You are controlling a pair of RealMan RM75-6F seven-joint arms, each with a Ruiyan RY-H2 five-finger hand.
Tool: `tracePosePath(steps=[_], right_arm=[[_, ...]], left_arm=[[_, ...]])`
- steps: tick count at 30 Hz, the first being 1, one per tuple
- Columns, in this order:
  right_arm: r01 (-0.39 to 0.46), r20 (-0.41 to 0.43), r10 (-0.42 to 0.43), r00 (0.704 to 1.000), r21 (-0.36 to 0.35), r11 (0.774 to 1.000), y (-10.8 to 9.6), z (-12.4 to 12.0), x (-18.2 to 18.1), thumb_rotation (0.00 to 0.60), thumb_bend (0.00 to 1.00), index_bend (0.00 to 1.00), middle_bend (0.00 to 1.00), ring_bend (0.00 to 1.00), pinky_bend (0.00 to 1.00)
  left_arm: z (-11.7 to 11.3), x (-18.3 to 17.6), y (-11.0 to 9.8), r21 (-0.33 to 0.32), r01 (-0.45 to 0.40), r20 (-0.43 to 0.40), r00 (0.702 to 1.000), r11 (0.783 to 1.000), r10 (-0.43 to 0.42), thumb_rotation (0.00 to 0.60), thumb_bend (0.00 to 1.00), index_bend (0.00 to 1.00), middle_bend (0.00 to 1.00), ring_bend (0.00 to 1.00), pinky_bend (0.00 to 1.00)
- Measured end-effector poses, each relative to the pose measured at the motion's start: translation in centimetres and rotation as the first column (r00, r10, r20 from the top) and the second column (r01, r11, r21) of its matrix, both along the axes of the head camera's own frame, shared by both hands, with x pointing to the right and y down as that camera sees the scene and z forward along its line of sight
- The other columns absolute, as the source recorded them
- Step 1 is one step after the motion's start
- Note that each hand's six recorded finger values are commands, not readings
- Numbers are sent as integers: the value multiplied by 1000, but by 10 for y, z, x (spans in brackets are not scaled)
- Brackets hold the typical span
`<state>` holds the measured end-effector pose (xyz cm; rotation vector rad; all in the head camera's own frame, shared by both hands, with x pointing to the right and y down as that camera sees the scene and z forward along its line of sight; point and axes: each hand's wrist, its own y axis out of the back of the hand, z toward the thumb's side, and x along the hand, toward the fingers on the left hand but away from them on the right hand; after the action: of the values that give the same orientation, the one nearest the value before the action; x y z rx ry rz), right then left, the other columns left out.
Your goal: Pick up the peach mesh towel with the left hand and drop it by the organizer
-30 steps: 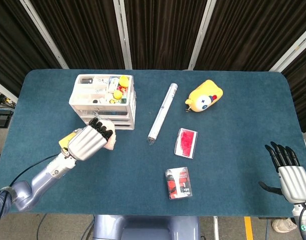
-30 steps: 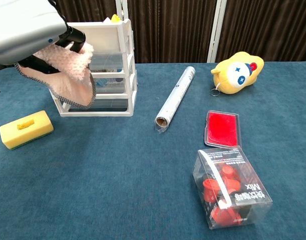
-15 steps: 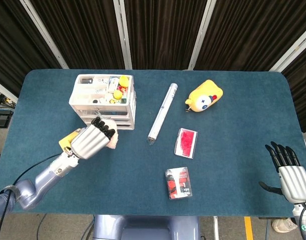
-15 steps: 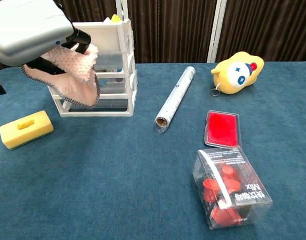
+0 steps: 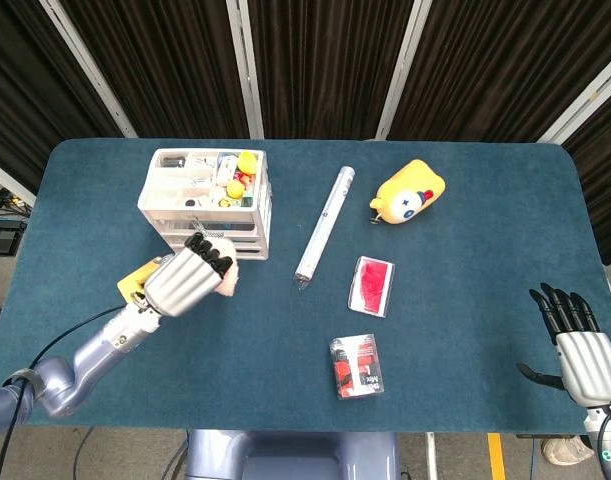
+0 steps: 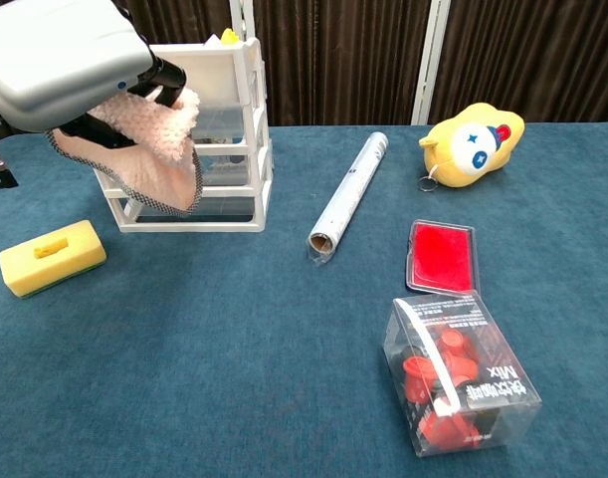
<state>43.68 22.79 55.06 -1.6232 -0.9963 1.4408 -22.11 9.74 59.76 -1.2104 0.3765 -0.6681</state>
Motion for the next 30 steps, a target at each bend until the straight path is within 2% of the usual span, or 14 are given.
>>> tracePosePath(steps=[11, 30], right_arm=[[1, 0, -1, 1000, -1, 1000, 0, 0, 0, 600, 10, 0, 0, 0, 0], [-2, 1, 2, 1000, -2, 1000, 0, 0, 0, 600, 10, 0, 0, 0, 0]], left_arm=[[0, -4, -1, 6, 5, 5, 1000, 1000, -5, 600, 640, 964, 766, 682, 588], [14, -5, 0, -8, 7, 37, 999, 1000, -7, 600, 633, 964, 765, 681, 588]])
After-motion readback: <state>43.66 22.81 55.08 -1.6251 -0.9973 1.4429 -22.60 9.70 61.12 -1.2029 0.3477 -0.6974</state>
